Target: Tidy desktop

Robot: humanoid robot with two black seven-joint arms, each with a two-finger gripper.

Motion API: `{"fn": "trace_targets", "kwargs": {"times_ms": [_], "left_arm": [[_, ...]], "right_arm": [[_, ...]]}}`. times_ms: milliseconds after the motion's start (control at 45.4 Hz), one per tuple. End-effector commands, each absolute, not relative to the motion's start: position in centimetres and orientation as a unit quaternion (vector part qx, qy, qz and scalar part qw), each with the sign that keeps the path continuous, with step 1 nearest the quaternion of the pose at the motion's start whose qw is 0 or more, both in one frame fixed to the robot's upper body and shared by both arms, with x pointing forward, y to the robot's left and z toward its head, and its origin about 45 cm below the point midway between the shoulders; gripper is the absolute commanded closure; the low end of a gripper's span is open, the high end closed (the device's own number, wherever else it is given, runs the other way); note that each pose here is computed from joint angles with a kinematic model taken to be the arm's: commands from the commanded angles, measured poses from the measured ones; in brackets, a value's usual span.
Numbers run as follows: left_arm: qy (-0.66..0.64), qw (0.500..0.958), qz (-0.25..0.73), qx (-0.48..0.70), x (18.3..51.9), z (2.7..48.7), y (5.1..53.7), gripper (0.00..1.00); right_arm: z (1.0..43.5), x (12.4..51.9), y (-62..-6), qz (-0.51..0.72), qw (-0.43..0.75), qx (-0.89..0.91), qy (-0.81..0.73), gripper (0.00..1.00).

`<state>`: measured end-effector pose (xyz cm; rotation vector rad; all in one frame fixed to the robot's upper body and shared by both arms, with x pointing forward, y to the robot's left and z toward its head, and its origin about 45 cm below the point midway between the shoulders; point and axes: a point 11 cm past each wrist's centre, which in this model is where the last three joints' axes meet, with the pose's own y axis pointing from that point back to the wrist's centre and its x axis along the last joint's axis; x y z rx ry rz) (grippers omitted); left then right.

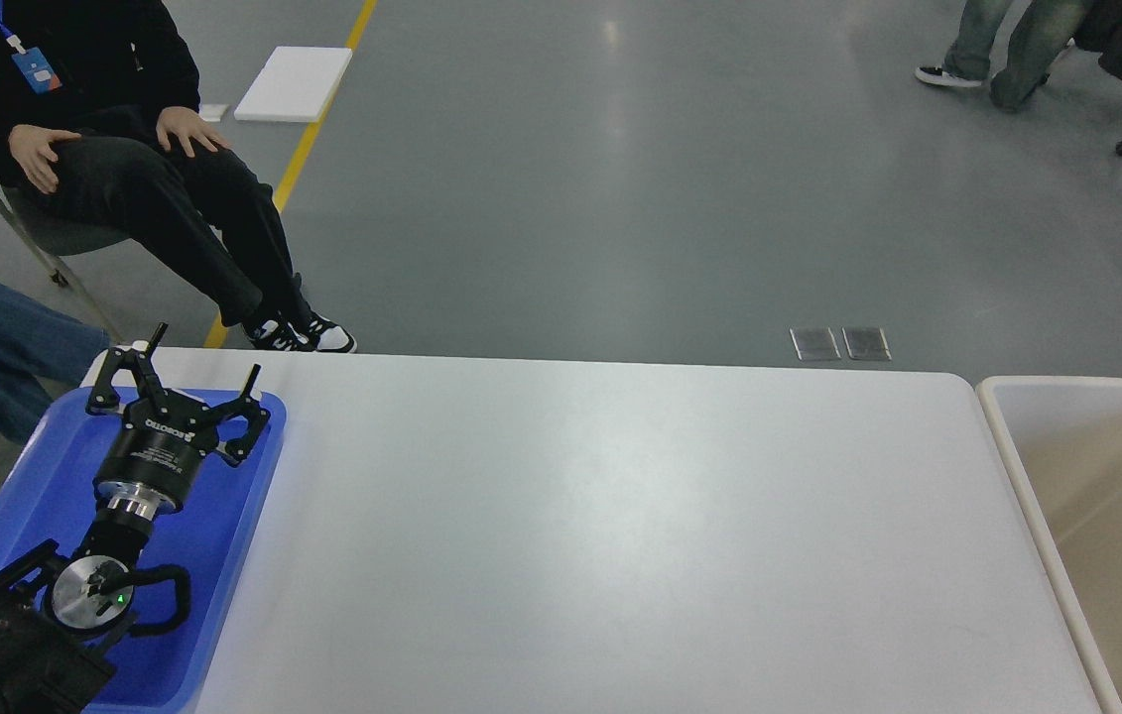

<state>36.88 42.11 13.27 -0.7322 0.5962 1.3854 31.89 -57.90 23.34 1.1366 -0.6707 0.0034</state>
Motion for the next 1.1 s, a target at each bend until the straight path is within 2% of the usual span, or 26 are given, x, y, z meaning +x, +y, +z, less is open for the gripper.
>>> {"fn": "trace_targets", "kwargs": {"times_ms": [0, 463, 683, 1080], "left_arm": [[0.264, 0.669, 0.615, -0.325, 36.9, 13.3, 42.2, 0.01], [0.264, 0.669, 0.614, -0.325, 36.9, 13.3, 42.1, 0.01], [0.264, 0.669, 0.615, -0.325, 36.9, 13.3, 42.2, 0.01], [0.264, 0.669, 0.615, -0.325, 36.9, 13.3, 42.2, 0.01]], "right_arm": [[18.4, 32.0, -57.8, 0.006, 0.786, 0.517, -0.338, 1.00], [13.4, 32.5, -58.1, 0.033, 0.801, 0.459, -0.383, 1.00], [12.6, 32.2, -59.2, 0.041, 0.789, 0.413, -0.452, 1.00], [11.9, 32.0, -59.0, 0.042, 0.772, 0.403, -0.489, 1.00]]}}
